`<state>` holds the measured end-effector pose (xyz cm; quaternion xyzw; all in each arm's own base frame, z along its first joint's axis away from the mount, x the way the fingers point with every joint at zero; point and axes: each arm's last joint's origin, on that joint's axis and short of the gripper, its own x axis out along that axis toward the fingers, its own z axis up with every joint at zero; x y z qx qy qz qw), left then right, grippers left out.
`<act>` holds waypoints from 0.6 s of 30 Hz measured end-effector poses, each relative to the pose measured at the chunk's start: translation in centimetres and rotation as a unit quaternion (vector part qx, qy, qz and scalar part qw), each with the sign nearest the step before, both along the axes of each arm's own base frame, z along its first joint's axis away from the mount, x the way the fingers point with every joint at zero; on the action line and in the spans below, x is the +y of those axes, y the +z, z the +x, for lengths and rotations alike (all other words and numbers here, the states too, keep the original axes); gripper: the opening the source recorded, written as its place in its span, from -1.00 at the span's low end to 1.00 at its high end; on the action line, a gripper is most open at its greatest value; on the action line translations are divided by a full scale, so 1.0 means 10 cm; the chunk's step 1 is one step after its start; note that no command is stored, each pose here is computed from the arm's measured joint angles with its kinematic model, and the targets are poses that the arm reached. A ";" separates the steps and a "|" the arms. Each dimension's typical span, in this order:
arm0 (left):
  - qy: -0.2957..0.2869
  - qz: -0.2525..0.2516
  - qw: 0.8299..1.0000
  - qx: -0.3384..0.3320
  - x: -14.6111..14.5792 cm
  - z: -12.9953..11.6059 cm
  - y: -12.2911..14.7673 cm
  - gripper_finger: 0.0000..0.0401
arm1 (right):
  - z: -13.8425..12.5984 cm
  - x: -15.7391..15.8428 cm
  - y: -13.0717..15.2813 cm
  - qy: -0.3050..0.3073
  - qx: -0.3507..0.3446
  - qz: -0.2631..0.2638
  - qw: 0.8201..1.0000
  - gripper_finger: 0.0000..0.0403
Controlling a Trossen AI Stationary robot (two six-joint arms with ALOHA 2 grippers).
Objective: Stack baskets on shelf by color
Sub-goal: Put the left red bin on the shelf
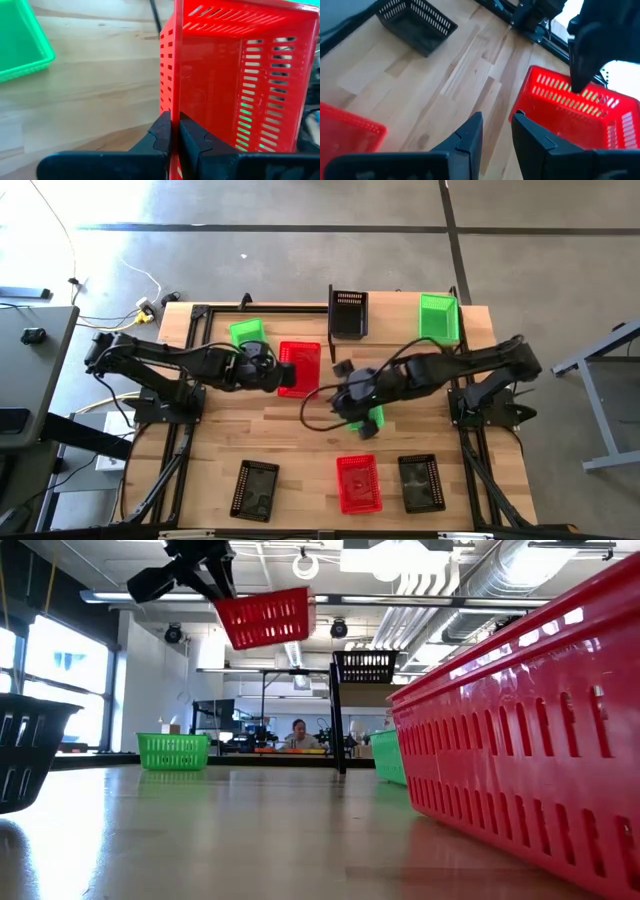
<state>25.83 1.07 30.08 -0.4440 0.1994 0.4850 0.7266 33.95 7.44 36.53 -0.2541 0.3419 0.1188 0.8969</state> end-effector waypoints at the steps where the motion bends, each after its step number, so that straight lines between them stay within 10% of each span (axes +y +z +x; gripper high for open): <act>1: 0.001 -0.001 1.000 0.006 -0.01 0.02 -0.03 -0.99 | 0.04 0.01 -0.05 0.003 0.004 -0.005 1.000 -0.55; 18: 0.009 -0.029 0.999 0.013 -0.14 0.15 -0.19 -0.99 | 0.57 0.11 -0.74 -0.015 0.053 -0.050 0.997 -0.55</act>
